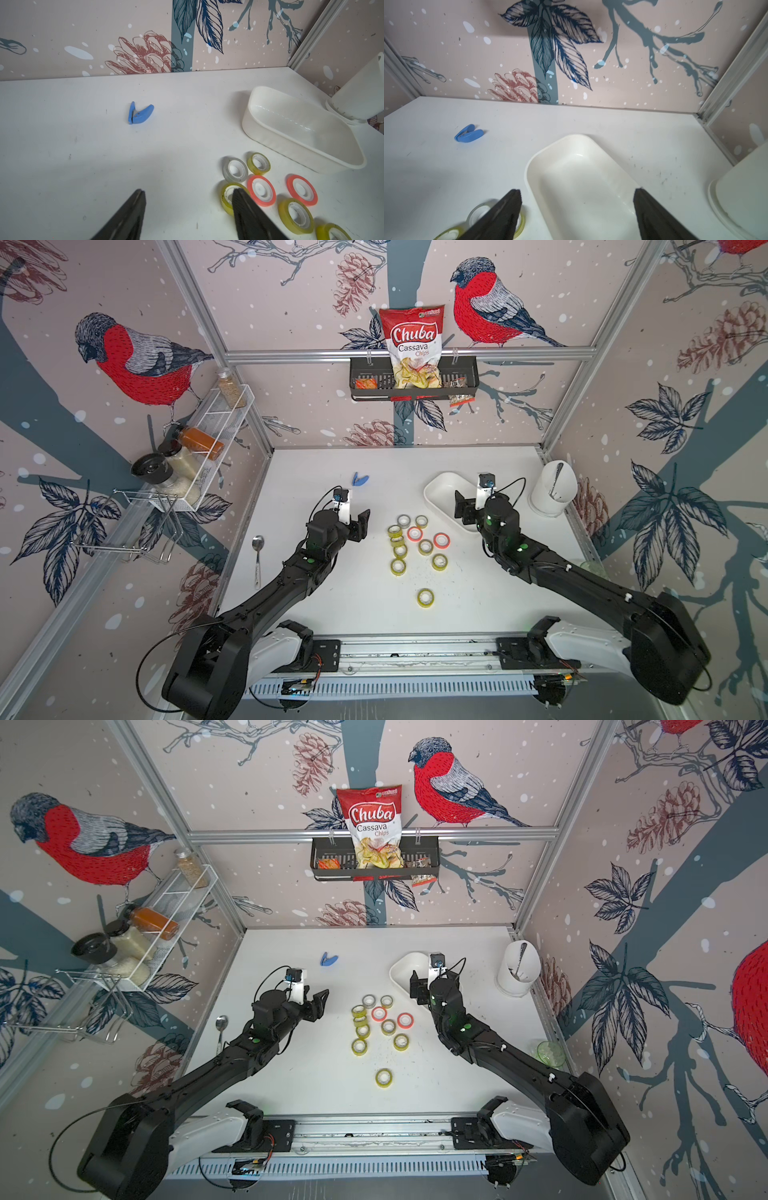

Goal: Put the transparent tape into the storage box
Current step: Pick up the tape from the center of the board.

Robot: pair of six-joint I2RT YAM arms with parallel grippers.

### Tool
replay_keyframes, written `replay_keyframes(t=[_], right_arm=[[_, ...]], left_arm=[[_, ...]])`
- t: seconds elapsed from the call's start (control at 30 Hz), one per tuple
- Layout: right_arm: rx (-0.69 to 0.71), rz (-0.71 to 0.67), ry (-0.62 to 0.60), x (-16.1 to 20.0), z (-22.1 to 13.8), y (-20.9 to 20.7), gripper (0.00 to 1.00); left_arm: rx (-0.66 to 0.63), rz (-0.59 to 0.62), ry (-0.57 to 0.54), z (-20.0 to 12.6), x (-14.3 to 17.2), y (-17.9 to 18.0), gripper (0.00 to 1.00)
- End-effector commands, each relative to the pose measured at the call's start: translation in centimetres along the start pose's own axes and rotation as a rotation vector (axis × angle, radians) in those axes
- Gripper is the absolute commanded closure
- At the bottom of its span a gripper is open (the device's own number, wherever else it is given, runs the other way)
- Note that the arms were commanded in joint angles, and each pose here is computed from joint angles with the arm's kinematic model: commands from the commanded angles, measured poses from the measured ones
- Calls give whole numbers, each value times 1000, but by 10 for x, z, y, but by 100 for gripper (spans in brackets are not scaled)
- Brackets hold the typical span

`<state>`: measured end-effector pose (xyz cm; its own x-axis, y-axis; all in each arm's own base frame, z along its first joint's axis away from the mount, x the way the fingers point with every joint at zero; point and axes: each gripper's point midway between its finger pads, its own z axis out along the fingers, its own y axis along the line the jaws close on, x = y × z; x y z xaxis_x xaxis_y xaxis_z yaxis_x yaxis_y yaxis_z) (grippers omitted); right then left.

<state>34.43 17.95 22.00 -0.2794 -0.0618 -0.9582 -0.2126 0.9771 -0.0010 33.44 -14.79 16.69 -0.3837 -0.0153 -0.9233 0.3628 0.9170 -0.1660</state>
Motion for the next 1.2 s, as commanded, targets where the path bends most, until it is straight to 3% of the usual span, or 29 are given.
replay_keyframes(t=[0.0, 0.2, 0.3, 0.4, 0.6, 0.73, 0.87, 1.17], right_arm=[[-28, 60, 155, 29, -3, 5, 12], [-99, 134, 227, 33, -4, 20, 18], [-98, 126, 252, 39, 1, 21, 21], [-71, 130, 263, 49, 2, 11, 24], [-85, 240, 265, 59, -4, -13, 26], [-66, 289, 246, 59, -7, -29, 25], [-57, 292, 260, 64, -7, -33, 19], [-41, 283, 261, 65, -9, -37, 15]], left_arm=[[111, -37, 60, 2, 15, -21, 33], [153, -12, 146, 17, 30, -38, 34], [176, -43, 202, 29, 34, -46, 44], [166, -97, 269, 41, 39, -50, 47], [142, -120, 286, 56, 46, -57, 46], [128, -74, 362, 70, 65, -63, 46], [90, -15, 438, 81, 80, -71, 45], [8, -24, 523, 93, 104, -67, 36]])
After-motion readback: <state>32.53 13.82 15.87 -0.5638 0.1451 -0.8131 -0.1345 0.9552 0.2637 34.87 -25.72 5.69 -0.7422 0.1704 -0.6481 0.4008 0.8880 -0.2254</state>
